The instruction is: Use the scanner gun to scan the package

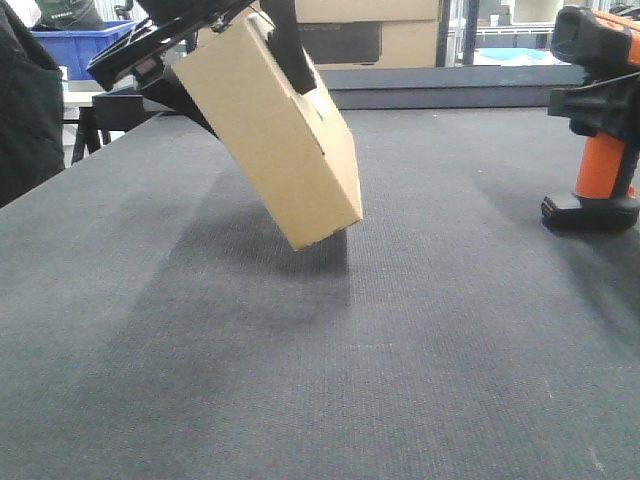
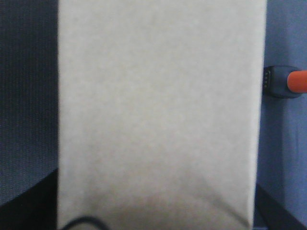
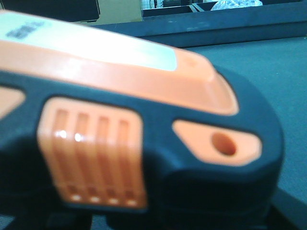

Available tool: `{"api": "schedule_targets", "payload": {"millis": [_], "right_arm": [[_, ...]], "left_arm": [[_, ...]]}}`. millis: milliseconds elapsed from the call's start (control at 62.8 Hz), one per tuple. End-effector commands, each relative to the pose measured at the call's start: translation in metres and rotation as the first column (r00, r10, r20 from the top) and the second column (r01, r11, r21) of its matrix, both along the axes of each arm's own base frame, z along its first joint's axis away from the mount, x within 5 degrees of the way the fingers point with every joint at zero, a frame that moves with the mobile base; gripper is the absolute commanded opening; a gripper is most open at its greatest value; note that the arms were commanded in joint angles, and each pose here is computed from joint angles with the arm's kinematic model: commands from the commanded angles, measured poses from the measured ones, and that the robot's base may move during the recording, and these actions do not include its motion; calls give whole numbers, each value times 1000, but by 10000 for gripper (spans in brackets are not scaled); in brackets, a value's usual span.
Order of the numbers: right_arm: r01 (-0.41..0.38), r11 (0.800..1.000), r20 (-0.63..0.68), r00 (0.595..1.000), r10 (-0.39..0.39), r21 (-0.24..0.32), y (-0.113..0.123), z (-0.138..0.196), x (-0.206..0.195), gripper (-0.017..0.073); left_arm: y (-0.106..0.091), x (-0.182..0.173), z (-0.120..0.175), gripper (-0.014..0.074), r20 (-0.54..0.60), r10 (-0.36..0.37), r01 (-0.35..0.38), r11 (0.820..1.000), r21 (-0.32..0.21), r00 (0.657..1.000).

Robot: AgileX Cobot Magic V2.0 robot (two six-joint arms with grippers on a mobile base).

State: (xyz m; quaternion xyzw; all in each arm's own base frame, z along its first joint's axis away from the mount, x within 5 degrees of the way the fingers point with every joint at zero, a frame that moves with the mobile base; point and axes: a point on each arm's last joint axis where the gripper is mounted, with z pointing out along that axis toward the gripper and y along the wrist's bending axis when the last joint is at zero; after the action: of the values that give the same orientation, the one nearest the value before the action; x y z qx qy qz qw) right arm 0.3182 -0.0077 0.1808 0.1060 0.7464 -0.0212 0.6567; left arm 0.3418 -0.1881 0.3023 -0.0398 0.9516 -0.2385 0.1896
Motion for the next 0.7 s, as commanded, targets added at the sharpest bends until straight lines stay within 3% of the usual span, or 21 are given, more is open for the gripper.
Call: {"api": "schedule_targets", "payload": {"millis": [0, 127, 366, 685], "right_arm": [[-2, 1000, 42, 999, 2, -4, 0, 7, 2, 214], [-4, 1000, 29, 1000, 4, -2, 0, 6, 2, 374], [-11, 1000, -19, 1000, 11, 8, 1, 3, 1, 553], [-15, 1000, -1, 1000, 15, 11, 1, 16, -21, 562]], "left_arm": [[-2, -1, 7, -111, 20, 6, -5, 1000, -22, 1000], [-2, -1, 7, -111, 20, 6, -5, 1000, -22, 1000], [-2, -1, 7, -111, 20, 6, -5, 1000, -22, 1000], [-2, -1, 7, -111, 20, 6, -5, 1000, -22, 1000]]}}
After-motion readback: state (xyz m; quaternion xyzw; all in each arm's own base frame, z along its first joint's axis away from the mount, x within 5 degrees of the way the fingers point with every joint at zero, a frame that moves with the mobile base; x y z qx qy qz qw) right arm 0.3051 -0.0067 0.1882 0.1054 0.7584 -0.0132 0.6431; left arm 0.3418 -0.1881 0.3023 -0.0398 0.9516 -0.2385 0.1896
